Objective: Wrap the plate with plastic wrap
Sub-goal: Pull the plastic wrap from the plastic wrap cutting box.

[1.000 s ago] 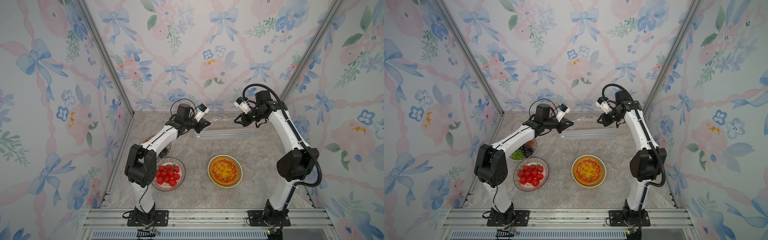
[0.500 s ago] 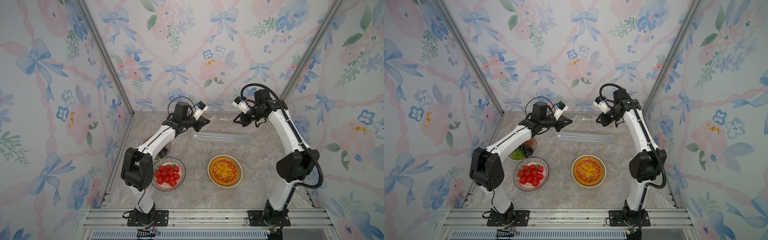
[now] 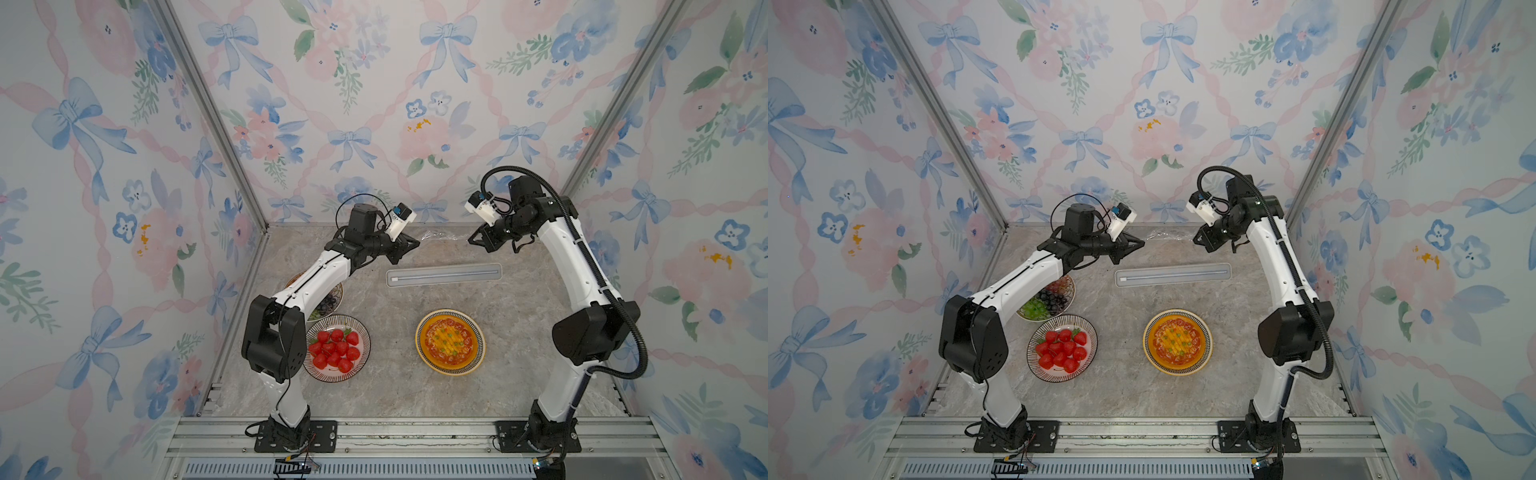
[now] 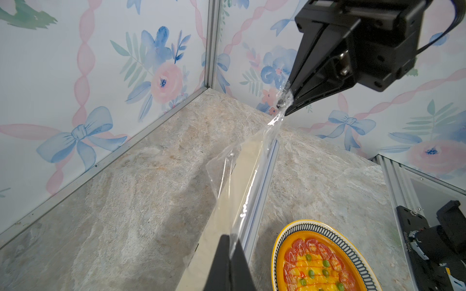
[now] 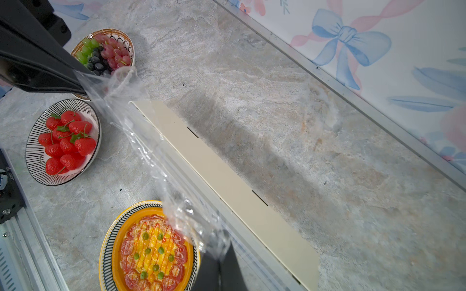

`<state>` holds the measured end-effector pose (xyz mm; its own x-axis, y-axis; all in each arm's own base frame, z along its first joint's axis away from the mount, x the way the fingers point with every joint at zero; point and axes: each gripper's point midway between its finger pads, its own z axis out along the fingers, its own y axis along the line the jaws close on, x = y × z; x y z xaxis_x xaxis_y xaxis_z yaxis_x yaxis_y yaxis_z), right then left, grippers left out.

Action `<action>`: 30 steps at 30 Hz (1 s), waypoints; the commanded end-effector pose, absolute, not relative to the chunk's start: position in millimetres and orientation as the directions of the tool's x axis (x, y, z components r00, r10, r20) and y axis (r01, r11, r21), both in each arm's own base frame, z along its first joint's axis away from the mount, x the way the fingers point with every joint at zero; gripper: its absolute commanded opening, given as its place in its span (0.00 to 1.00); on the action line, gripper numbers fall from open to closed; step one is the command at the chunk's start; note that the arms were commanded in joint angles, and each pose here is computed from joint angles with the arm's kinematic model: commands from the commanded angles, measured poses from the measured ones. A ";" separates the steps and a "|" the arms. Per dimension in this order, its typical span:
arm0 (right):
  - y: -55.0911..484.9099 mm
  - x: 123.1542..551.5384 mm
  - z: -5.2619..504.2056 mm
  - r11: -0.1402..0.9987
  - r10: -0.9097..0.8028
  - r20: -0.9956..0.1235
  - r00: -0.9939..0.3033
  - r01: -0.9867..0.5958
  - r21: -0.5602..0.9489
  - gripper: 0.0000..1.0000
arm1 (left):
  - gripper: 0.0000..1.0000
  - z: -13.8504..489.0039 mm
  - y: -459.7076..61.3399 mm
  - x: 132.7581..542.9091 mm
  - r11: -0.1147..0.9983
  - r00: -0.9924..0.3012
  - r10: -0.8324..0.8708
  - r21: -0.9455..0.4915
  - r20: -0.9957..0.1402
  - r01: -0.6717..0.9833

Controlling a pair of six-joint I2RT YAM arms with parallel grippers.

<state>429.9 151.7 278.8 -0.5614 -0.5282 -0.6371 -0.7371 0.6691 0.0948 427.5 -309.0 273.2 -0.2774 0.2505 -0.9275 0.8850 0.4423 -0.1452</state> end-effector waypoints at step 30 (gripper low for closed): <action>148.2 403.2 347.0 0.674 -0.542 -0.714 -0.443 -0.737 -0.053 0.00 | 0.00 347.3 -300.7 405.8 0.438 -0.149 0.181 -0.056 -0.972 0.897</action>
<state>413.7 151.3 314.0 -0.5033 -0.5400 -0.6747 -0.7424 0.6697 0.0178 413.4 -304.0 310.3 -0.2163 0.2235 -0.9504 0.8939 0.4369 -0.1007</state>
